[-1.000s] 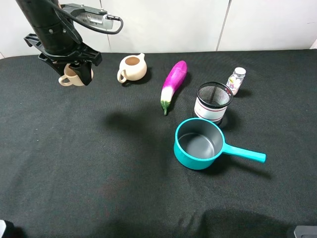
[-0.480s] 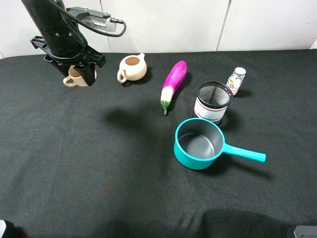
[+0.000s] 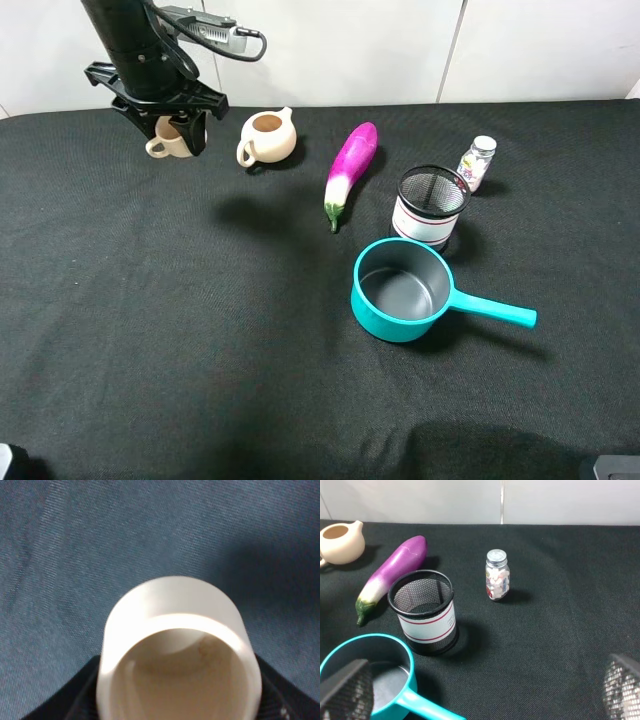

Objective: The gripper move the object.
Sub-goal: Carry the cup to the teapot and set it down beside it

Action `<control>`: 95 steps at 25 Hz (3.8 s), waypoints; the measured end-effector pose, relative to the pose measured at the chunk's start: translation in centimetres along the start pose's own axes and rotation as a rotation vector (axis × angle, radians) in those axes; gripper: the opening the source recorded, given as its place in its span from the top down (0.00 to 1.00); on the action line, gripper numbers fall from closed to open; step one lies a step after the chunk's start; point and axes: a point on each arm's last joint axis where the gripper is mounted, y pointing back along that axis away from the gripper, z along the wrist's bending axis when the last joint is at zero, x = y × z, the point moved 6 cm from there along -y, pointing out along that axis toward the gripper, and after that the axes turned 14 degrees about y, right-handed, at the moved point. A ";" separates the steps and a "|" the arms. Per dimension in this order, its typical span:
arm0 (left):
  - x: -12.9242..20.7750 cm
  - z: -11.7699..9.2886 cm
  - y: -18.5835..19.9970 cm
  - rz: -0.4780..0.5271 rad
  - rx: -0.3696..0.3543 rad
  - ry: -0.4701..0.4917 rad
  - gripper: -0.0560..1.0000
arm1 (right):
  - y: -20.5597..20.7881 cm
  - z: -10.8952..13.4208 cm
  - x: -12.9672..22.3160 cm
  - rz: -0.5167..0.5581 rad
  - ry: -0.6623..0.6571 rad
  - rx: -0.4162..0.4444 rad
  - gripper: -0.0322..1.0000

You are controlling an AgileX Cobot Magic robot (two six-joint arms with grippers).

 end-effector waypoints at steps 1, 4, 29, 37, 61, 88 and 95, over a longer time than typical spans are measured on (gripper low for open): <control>-0.4 0.1 -0.3 0.003 -0.002 0.006 0.44 | 0.0 0.0 0.0 0.000 0.000 0.000 0.30; -1.2 0.4 -0.8 0.015 -0.007 0.020 0.44 | 0.0 0.0 0.0 0.000 0.000 0.000 0.30; -6.2 1.4 -6.4 0.036 -0.030 0.091 0.44 | 0.0 0.0 0.0 -0.001 -0.001 -0.002 0.30; -6.8 3.3 -7.2 0.025 -0.034 0.132 0.44 | 0.0 0.0 0.0 -0.001 -0.001 -0.002 0.30; -8.7 2.7 -9.1 -0.015 0.018 0.165 0.44 | 0.0 0.0 0.0 -0.001 -0.001 -0.002 0.30; -8.7 2.0 -10.5 -0.002 0.054 0.158 0.44 | 0.0 0.0 0.0 -0.001 -0.001 -0.002 0.30; -8.7 2.0 -10.7 -0.001 0.054 0.156 0.44 | 0.0 0.0 0.0 -0.001 -0.001 -0.002 0.30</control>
